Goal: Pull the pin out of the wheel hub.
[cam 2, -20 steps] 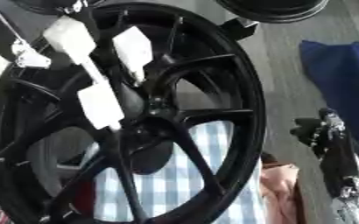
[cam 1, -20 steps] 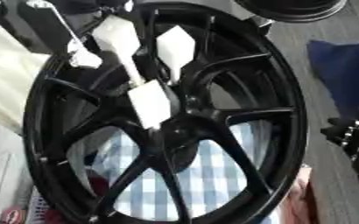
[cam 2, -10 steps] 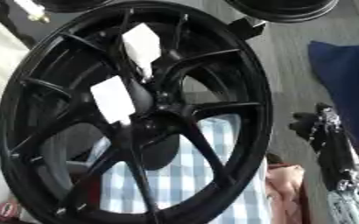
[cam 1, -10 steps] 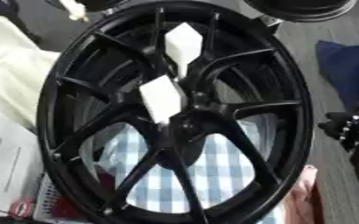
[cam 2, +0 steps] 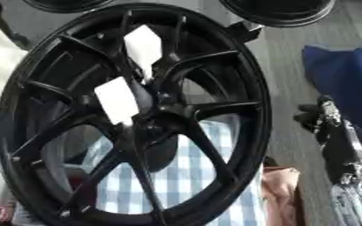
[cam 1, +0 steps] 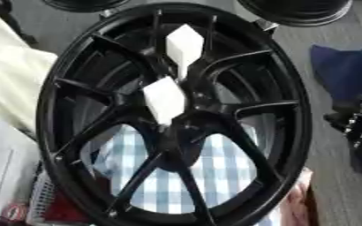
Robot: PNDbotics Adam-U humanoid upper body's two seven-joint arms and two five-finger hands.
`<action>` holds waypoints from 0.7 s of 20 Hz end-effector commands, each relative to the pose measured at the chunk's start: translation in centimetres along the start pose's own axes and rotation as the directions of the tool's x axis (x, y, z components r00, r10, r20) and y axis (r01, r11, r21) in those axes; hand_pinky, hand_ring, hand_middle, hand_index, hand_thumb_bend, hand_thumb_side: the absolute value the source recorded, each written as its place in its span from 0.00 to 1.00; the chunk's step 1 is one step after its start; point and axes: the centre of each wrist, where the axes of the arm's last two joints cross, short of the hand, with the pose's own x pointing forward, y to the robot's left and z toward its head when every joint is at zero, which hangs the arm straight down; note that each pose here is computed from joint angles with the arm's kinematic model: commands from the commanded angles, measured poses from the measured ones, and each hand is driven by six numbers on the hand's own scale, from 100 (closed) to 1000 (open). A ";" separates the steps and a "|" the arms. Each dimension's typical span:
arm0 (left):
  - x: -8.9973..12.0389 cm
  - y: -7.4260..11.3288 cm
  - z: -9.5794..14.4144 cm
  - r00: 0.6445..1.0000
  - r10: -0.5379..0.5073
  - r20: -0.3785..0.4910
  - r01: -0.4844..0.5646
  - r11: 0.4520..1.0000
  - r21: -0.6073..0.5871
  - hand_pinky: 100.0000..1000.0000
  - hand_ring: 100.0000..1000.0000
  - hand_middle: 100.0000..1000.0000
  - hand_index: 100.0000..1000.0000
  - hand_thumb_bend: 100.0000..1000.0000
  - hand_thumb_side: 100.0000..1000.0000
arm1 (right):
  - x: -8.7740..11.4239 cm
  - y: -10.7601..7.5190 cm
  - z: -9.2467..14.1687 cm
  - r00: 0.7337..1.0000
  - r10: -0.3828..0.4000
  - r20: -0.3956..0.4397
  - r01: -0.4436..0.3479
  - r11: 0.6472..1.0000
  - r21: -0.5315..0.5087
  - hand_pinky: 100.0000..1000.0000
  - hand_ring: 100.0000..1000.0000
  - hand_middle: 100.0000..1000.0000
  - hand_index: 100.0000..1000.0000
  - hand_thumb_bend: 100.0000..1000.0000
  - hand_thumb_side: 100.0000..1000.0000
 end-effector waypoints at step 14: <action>6.4 -1.4 2.6 0.870 0.200 0.450 -0.408 0.804 0.433 0.60 0.71 0.66 0.73 0.00 0.62 | 1.7 -0.4 0.0 0.997 -0.002 0.071 0.003 1.000 -0.003 0.87 0.71 0.47 0.61 0.00 0.73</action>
